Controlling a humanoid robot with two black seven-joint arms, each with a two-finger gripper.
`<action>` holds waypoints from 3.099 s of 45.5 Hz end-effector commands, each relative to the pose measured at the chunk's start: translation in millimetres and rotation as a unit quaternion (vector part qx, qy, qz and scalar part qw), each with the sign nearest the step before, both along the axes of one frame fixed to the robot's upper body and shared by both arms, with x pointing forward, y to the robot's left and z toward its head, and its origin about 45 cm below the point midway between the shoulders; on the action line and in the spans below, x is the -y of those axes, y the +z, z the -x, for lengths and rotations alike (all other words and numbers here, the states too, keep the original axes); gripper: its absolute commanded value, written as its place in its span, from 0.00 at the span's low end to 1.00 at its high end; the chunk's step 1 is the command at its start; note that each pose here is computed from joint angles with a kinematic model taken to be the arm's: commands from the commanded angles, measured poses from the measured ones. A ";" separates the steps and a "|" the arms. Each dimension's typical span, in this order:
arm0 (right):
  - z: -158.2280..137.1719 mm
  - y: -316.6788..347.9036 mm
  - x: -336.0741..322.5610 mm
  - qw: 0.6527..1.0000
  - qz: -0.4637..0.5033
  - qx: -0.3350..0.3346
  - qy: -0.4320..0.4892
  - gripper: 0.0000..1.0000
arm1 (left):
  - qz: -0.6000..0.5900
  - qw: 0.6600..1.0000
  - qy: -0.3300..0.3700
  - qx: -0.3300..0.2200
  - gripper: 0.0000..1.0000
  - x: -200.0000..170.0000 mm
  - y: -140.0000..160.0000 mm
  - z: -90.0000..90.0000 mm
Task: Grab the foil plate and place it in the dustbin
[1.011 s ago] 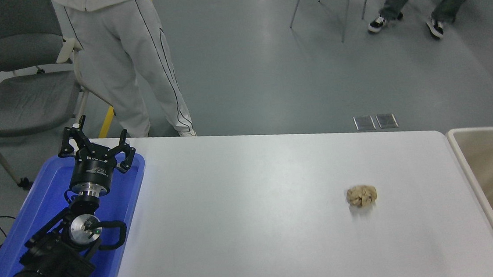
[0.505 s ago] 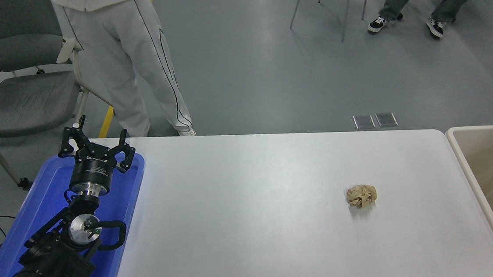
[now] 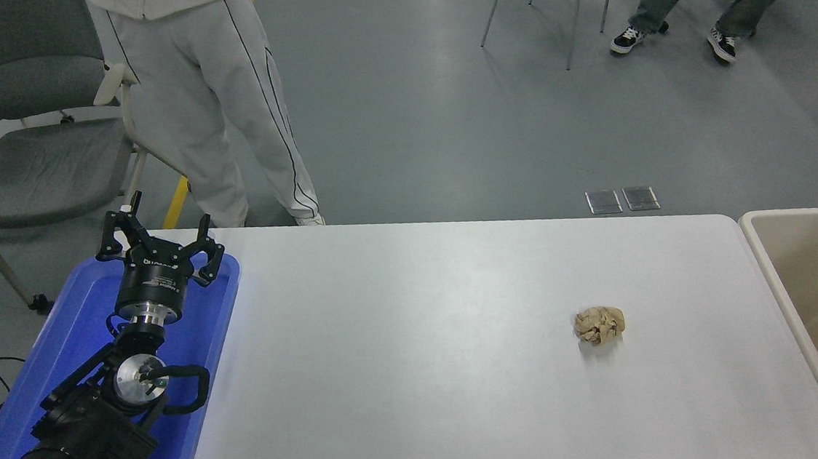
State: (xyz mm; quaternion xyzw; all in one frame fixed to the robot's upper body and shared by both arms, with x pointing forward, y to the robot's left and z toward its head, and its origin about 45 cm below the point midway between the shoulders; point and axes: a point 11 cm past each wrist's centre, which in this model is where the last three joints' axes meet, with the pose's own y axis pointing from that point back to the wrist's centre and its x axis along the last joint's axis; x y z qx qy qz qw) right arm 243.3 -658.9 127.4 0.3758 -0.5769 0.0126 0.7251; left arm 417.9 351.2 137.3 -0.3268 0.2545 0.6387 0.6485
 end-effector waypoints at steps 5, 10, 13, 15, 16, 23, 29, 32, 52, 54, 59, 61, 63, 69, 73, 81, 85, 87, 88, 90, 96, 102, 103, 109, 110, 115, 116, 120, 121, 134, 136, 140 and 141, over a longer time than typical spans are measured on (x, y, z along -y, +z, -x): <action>3.3 -3.1 0.0 1.000 0.014 0.008 -0.002 0.07 | 0.000 1.000 0.000 0.000 1.00 -0.2 0.2 0.0; 1.5 1.5 1.9 0.999 0.035 0.023 0.001 0.59 | 0.000 1.000 0.000 0.000 1.00 -0.2 0.2 0.0; 1.4 1.3 1.4 0.999 0.037 0.025 0.001 0.74 | 0.000 1.000 0.000 0.000 1.00 -0.2 0.2 0.0; 1.7 0.2 0.6 0.999 0.036 0.024 0.001 0.79 | 0.000 1.000 0.000 0.000 1.00 -0.2 0.2 0.0; 1.2 0.1 0.2 0.999 0.035 0.025 0.001 0.79 | 0.000 1.000 0.000 -0.001 1.00 0.7 -0.4 0.0; -3.5 1.0 -2.2 0.999 0.030 0.030 0.002 0.84 | 0.001 1.000 0.000 0.000 1.00 0.6 -0.1 -0.1; -6.8 -3.4 -8.7 1.000 0.014 0.027 0.005 0.96 | 0.000 1.000 0.001 0.000 1.00 -0.3 0.0 -0.1; -14.2 -3.7 -15.8 0.999 -0.003 0.032 0.008 0.99 | 0.001 1.000 -0.001 0.000 1.00 0.7 -0.2 -0.1; 3.8 -8.1 -58.9 0.990 -0.130 -0.041 0.033 1.00 | 0.001 1.000 -0.002 0.001 1.00 1.3 0.7 -0.7; 4.5 -4.9 -63.2 0.988 -0.138 -0.055 0.040 1.00 | 0.001 1.000 -0.002 0.001 1.00 1.3 0.7 -0.7; 5.2 5.9 -74.4 0.980 -0.161 -0.098 0.059 1.00 | 0.000 1.000 -0.001 0.001 1.00 0.5 1.0 -0.7; 5.5 10.1 -76.0 0.977 -0.163 -0.119 0.067 1.00 | 0.000 1.000 -0.001 0.001 1.00 0.5 1.0 -0.7; 3.5 13.8 -78.9 0.974 -0.168 -0.135 0.075 1.00 | 0.000 1.000 -0.001 0.001 1.00 0.5 1.0 -0.7; 0.1 23.7 -93.5 0.956 -0.216 -0.181 0.086 1.00 | 0.001 1.000 -0.002 0.001 1.00 1.3 0.7 -0.7; -5.6 33.8 -103.7 0.942 -0.247 -0.207 0.095 1.00 | 0.000 1.000 -0.001 0.001 1.00 0.5 1.0 -0.7; -13.8 52.0 -132.2 0.902 -0.302 -0.279 0.133 1.00 | 0.000 1.000 -0.002 0.001 1.00 0.7 0.8 -0.7; -21.6 67.6 -139.2 0.890 -0.309 -0.300 0.151 1.00 | 0.000 1.000 -0.001 0.001 1.00 0.5 1.0 -0.7; -26.6 79.0 -142.2 0.883 -0.313 -0.312 0.156 1.00 | 0.000 1.000 -0.001 0.001 1.00 0.5 1.0 -0.7; -27.6 82.5 -143.3 0.881 -0.314 -0.318 0.157 1.00 | 0.000 1.000 -0.001 0.001 1.00 0.5 1.0 -0.7; -29.9 89.4 -145.2 0.876 -0.315 -0.329 0.159 1.00 | 0.000 1.000 -0.002 0.001 1.00 0.7 0.8 -0.7; -39.0 108.8 -156.1 0.863 -0.308 -0.362 0.172 1.00 | 0.000 1.000 -0.001 0.001 1.00 0.5 1.0 -0.7; -54.5 134.0 -178.0 0.846 -0.250 -0.430 0.194 1.00 | 0.001 1.000 -0.002 0.001 1.00 1.3 0.7 -0.7; -58.5 139.1 -184.4 0.843 -0.236 -0.442 0.199 1.00 | 0.001 1.000 -0.002 0.001 1.00 1.3 0.7 -0.7; -68.3 158.0 -206.7 0.838 -0.215 -0.450 0.223 1.00 | 0.000 1.000 -0.001 0.001 1.00 0.5 1.0 -0.7; -69.9 161.2 -209.5 0.838 -0.214 -0.447 0.227 1.00 | 0.000 1.000 -0.001 0.001 1.00 0.5 1.0 -0.7; -75.8 178.4 -223.1 0.841 -0.212 -0.434 0.244 1.00 | 0.000 1.000 -0.002 0.001 1.00 0.7 0.8 -0.7; -76.5 181.8 -226.8 0.840 -0.212 -0.432 0.249 1.00 | 0.000 1.000 -0.001 0.001 1.00 0.5 1.0 -0.7; -82.1 198.0 -242.7 0.840 -0.204 -0.425 0.268 1.00 | 0.000 1.000 -0.002 0.000 1.00 1.5 0.6 -0.7; -83.5 202.6 -246.5 0.841 -0.201 -0.422 0.273 1.00 | 0.000 1.000 -0.002 0.001 1.00 0.7 0.8 -0.7; -94.9 248.3 -296.3 0.840 -0.188 -0.383 0.335 1.00 | 0.000 1.000 0.000 -0.001 1.00 -0.2 -0.1 -0.1; -96.2 254.5 -309.6 0.835 -0.190 -0.375 0.354 1.00 | -0.001 1.000 -0.001 -0.001 1.00 0.1 -0.2 0.0; -100.4 269.5 -329.5 0.831 -0.189 -0.355 0.384 1.00 | 0.000 1.000 0.000 -0.001 1.00 -0.2 -0.1 -0.1; -101.3 272.2 -332.6 0.831 -0.188 -0.352 0.388 1.00 | 0.000 1.000 0.000 -0.001 1.00 -0.2 -0.1 -0.1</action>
